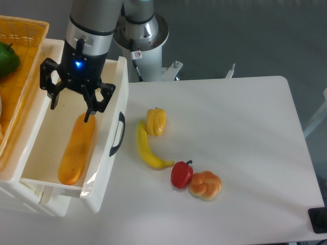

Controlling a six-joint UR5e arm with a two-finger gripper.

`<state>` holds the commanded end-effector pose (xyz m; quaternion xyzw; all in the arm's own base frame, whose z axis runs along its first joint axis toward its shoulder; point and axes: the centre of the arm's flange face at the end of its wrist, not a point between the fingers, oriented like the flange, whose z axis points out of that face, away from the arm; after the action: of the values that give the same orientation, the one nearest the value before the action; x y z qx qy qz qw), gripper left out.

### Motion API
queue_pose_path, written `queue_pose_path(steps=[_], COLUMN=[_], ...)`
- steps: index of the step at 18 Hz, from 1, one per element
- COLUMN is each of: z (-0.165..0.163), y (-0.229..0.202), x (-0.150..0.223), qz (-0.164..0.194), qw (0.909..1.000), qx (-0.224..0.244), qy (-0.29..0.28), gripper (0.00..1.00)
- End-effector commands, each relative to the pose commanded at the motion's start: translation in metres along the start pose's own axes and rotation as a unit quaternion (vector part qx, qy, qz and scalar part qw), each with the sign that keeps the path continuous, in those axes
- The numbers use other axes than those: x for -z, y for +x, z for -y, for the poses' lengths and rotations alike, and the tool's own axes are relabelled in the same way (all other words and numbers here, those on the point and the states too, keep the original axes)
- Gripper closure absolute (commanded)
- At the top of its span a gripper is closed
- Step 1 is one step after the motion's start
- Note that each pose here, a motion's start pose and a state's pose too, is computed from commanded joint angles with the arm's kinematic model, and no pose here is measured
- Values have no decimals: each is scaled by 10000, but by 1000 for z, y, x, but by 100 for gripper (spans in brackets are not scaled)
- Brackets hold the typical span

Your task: Place the long bread in the upper white drawer

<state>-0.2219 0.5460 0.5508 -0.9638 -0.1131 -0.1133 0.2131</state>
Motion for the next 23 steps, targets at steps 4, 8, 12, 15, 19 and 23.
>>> queue_pose_path(steps=[4, 8, 12, 15, 19, 23], z=[-4, -9, -13, -17, -26, -33], y=[-8, -39, -65, -79, -106, -131], x=[3, 6, 15, 17, 16, 10], qz=[282, 667, 784, 802, 1119, 1538], qw=[9994, 9970, 9963, 9950, 9887, 9676], qx=[-138, -244, -233, -497, -765, -1548], qy=[-119, -296, -262, -323, -638, -1272], gripper=[8, 0, 0, 0, 0, 0])
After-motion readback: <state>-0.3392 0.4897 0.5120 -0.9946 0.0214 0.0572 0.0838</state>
